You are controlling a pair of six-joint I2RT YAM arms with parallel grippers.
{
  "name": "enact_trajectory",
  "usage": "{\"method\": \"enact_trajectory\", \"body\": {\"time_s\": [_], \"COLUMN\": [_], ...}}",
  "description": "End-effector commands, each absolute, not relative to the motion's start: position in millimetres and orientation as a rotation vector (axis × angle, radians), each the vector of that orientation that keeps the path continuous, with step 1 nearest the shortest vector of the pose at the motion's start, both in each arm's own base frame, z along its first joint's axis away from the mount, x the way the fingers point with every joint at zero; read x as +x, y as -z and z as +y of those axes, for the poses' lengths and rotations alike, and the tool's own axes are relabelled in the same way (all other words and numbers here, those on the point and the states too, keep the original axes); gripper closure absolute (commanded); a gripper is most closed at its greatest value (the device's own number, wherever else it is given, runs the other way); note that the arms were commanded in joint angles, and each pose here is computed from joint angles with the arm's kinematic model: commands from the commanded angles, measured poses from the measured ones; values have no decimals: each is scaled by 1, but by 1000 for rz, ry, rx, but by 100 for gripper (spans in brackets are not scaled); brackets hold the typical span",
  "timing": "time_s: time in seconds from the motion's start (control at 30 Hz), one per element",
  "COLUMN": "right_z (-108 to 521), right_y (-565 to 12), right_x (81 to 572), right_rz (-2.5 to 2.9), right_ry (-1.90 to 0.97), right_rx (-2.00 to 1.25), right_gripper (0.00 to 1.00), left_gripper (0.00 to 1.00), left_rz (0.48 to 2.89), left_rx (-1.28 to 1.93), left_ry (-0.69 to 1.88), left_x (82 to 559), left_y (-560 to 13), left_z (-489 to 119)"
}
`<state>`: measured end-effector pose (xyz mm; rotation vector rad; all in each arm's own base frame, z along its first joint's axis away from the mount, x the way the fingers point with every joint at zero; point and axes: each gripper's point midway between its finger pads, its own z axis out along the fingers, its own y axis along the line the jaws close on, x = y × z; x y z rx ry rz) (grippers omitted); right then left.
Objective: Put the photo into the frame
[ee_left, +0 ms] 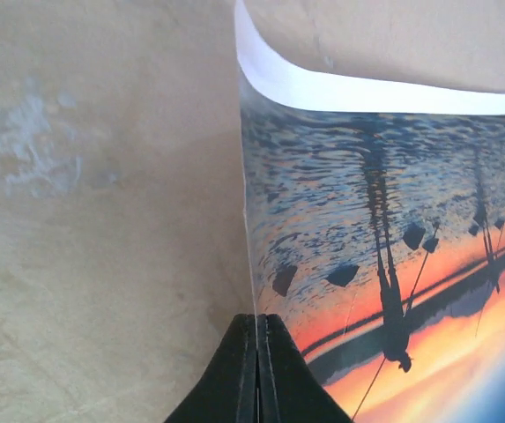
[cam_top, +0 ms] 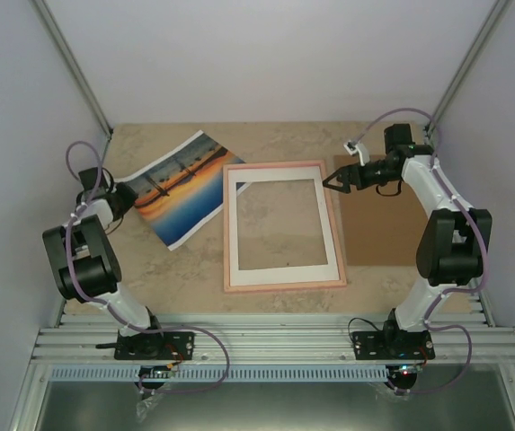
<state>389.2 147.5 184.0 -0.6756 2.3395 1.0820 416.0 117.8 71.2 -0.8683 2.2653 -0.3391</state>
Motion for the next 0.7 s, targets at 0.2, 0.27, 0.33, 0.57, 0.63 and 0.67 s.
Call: {"method": "enact_trajectory", "body": {"time_s": [0.2, 0.27, 0.33, 0.57, 0.63, 0.67], "right_z": [147, 147, 147, 144, 139, 137], "right_y": [-195, -195, -194, -182, -169, -162], "right_x": [385, 385, 386, 387, 386, 384], "right_rz": [2290, 2289, 2290, 2317, 2355, 2376], "right_ry": [-1131, -1137, -1140, -1113, -1065, -1045], "right_rx": [-654, -653, -649, -655, -650, -648], "right_gripper": [6, 6, 6, 6, 7, 7], "left_gripper": [97, 87, 76, 62, 64, 67], "left_rz": [2234, 2248, 2265, 2312, 2322, 2321], "left_rx": [-919, -913, -922, -934, -938, -937], "left_ry": [382, 381, 380, 424, 431, 431], "left_x": [411, 410, 408, 398, 398, 399], "left_y": [-71, -65, -56, -27, -24, -24], "left_z": [126, 124, 124, 114, 113, 114]}}
